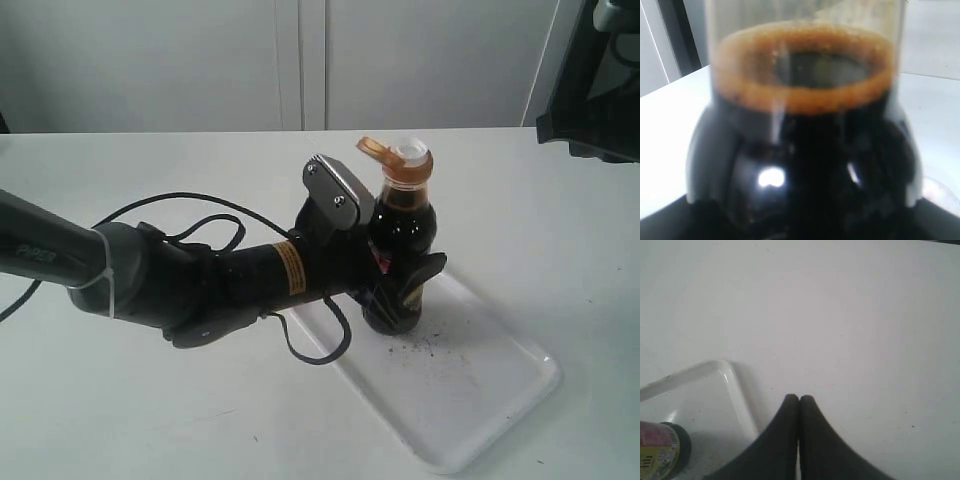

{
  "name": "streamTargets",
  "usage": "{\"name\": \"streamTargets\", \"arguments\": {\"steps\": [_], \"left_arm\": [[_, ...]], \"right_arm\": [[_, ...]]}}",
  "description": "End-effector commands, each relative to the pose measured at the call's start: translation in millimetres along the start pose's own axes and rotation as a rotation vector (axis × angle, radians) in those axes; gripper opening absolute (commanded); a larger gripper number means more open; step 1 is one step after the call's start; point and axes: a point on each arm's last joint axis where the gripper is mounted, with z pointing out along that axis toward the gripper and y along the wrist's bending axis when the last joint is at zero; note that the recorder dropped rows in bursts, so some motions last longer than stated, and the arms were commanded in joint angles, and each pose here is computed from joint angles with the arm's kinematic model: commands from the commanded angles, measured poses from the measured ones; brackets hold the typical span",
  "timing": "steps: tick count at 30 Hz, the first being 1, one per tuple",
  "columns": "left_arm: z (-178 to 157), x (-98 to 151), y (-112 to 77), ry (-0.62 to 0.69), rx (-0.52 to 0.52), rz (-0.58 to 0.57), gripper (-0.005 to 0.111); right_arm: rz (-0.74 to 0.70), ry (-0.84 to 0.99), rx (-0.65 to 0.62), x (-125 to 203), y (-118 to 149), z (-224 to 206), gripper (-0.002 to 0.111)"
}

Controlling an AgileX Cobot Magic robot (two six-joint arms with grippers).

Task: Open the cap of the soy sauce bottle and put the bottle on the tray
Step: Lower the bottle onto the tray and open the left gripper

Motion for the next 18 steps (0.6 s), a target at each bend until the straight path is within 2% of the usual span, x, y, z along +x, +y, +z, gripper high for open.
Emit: {"name": "streamTargets", "arguments": {"steps": [1, 13, 18], "left_arm": [[0.1, -23.8, -0.6, -0.123, 0.014, 0.013, 0.0], [0.6, -19.0, 0.4, -0.07, 0.003, 0.005, 0.0], [3.4, -8.3, 0.3, -0.048, 0.007, -0.034, 0.0]], "right_arm": [[-0.001, 0.004, 0.001, 1.1, -0.8, 0.4, 0.0], [0.001, 0.004, 0.0, 1.0, -0.7, 0.4, 0.0], [0.001, 0.006, -0.001, 1.2, -0.6, 0.4, 0.0]]}}
